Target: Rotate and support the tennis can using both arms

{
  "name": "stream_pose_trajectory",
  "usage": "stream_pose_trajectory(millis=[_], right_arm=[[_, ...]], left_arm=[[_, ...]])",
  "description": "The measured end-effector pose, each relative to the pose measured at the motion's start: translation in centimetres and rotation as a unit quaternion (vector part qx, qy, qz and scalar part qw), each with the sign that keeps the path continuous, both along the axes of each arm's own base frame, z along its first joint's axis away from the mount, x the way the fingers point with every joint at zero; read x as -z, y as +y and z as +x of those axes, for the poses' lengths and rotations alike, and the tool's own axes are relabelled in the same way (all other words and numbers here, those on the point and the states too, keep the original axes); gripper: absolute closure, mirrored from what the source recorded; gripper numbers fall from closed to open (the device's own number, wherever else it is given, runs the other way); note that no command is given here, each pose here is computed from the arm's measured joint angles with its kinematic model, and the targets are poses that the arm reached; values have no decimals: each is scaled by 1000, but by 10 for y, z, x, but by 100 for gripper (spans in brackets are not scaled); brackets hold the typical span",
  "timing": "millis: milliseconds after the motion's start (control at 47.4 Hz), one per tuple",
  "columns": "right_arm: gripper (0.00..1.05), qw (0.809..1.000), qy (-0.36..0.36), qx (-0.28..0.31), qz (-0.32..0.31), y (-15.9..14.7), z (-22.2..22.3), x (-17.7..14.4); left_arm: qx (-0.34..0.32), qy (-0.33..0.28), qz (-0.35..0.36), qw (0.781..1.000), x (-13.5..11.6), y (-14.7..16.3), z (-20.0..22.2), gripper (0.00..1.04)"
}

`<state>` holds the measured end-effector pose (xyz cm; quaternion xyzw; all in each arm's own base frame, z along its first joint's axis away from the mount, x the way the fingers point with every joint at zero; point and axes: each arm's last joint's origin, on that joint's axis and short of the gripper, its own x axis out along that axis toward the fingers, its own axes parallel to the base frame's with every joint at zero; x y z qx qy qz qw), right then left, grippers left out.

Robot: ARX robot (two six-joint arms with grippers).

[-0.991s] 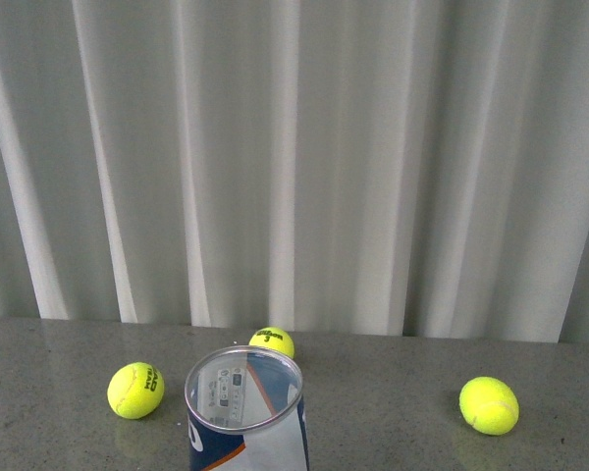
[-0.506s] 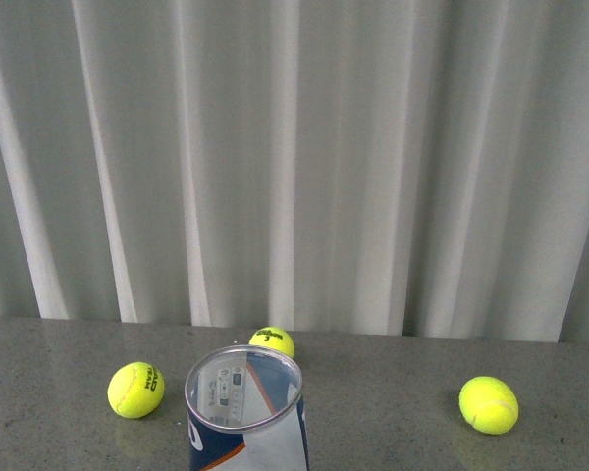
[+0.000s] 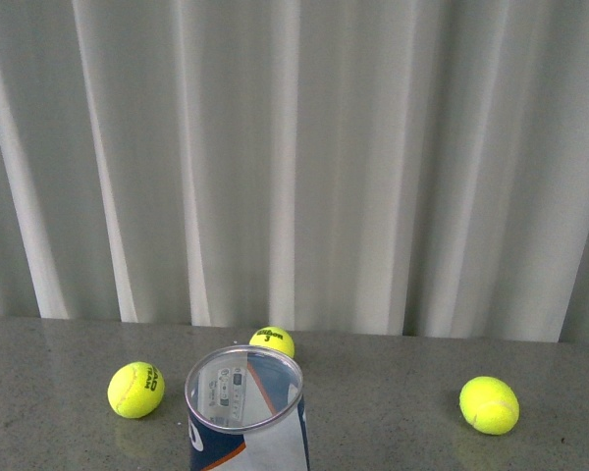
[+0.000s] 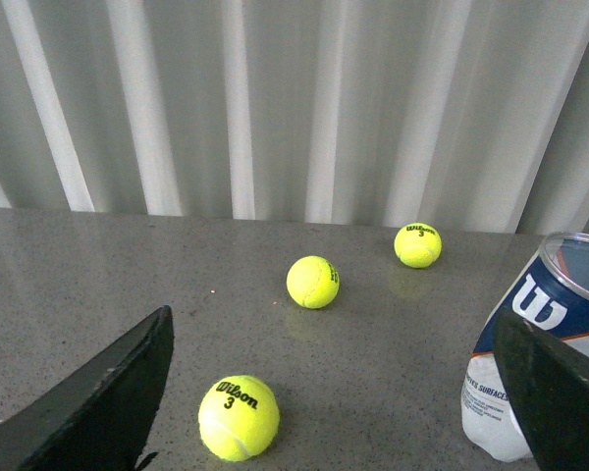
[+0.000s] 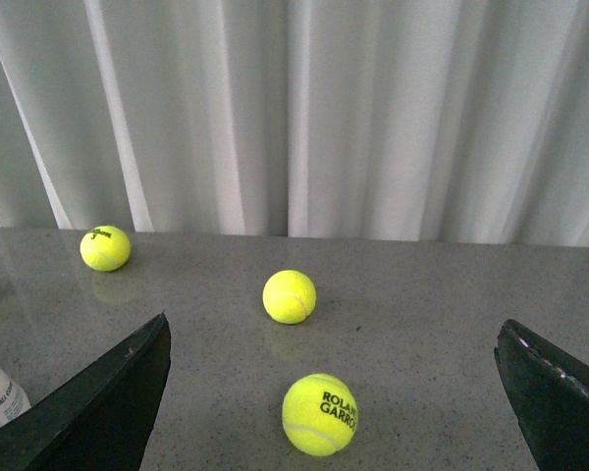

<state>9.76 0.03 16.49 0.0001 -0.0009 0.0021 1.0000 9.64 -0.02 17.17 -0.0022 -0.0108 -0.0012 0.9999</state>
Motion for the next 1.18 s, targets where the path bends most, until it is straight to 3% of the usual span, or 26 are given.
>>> stream_pose_trajectory(millis=[1181], right_arm=[[7, 1000, 0, 0, 0, 0, 0, 0]], left_arm=[[0, 0, 0, 1000, 0, 0, 0, 7]])
